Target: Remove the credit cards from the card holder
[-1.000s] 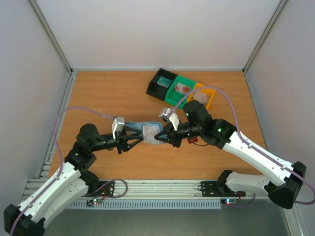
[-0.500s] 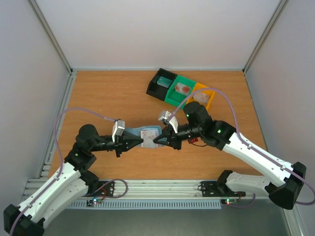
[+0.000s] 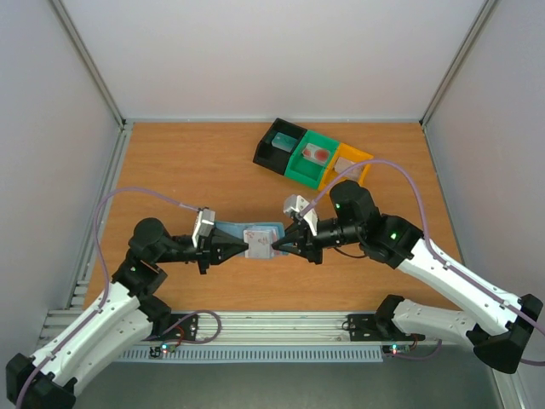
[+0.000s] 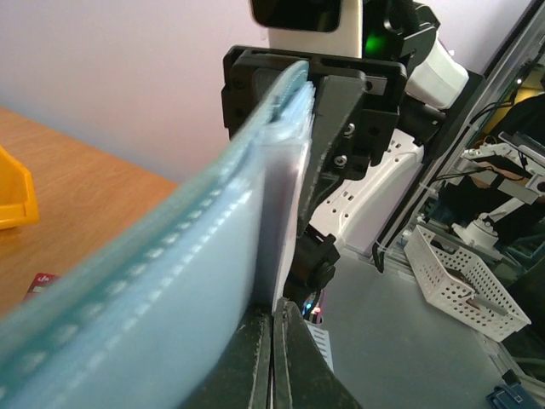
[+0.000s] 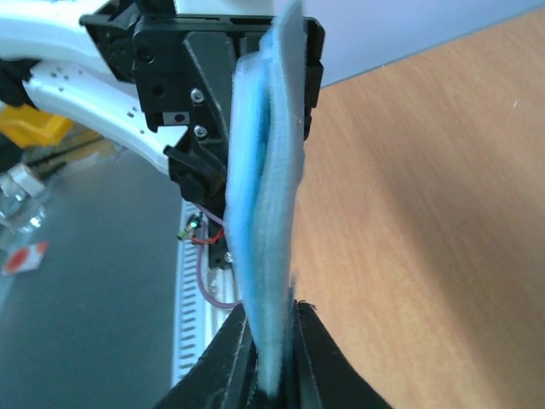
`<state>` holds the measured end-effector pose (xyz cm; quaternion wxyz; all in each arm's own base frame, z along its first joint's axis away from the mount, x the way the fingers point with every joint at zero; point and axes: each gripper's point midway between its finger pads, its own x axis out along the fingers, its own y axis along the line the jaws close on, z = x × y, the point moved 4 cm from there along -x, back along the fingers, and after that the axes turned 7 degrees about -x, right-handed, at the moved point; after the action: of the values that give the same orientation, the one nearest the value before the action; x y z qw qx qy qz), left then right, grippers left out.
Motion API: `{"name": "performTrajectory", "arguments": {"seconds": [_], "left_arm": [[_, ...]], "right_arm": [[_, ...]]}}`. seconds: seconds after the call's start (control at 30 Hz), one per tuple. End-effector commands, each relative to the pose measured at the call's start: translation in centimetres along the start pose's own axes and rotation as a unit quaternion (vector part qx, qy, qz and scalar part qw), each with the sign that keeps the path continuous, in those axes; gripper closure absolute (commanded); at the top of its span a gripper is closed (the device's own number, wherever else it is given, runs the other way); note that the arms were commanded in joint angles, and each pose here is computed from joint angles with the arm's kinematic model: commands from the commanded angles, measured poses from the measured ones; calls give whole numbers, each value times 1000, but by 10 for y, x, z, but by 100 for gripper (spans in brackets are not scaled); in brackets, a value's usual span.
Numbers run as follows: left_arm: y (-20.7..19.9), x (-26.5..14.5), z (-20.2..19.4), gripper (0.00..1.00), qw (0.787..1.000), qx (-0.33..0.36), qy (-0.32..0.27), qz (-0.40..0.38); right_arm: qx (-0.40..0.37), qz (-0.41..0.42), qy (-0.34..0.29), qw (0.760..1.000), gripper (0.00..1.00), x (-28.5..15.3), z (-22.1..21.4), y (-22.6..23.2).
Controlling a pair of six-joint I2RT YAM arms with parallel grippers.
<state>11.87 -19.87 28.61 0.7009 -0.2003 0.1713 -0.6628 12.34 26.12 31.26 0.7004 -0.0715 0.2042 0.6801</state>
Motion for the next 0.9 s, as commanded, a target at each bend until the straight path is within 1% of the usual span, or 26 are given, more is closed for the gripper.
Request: {"name": "performTrajectory", "arguments": {"seconds": [0.0, 0.03, 0.17, 0.2, 0.23, 0.27, 0.3, 0.47, 0.53, 0.57, 0.73, 0.87], "left_arm": [[-11, -2, 9, 100, 999, 31, -21, -22], [-12, -2, 9, 100, 999, 33, -20, -24], [-12, -2, 7, 100, 999, 34, -18, -27], [-12, -2, 7, 97, 999, 34, -17, -28], [-13, -2, 7, 91, 999, 34, -18, -28], [-13, -2, 7, 88, 999, 34, -18, -30], [-13, -2, 7, 88, 999, 34, -18, -30], [-14, -3, 8, 90, 999, 34, -22, -28], [-13, -3, 9, 98, 999, 31, -24, -25], [-13, -3, 8, 100, 999, 29, -23, -24], [-12, -3, 8, 100, 999, 18, -20, -18], [-12, -4, 8, 100, 1000, 18, -20, -14]], "right_arm": [[-5, -2, 2, 1000, 97, -1, -2, 1], [-2, -1, 2, 1000, 99, 0, -2, 1], [-3, -2, 2, 1000, 99, 2, -1, -1], [-4, -6, 3, 1000, 99, 1, -1, -2], [-5, -9, 3, 1000, 99, 1, -1, -3], [-5, -10, 3, 1000, 99, 1, -1, -3], [-5, -10, 3, 1000, 99, 1, -1, -3], [-4, -16, 7, 1000, 99, -2, -1, -4], [-4, -18, 8, 1000, 99, -3, -1, -4], [-4, -19, 9, 1000, 99, -4, -2, -4], [-2, -39, 12, 999, 99, -9, -6, -9], [14, -51, 14, 999, 99, -17, -12, -16]]}}
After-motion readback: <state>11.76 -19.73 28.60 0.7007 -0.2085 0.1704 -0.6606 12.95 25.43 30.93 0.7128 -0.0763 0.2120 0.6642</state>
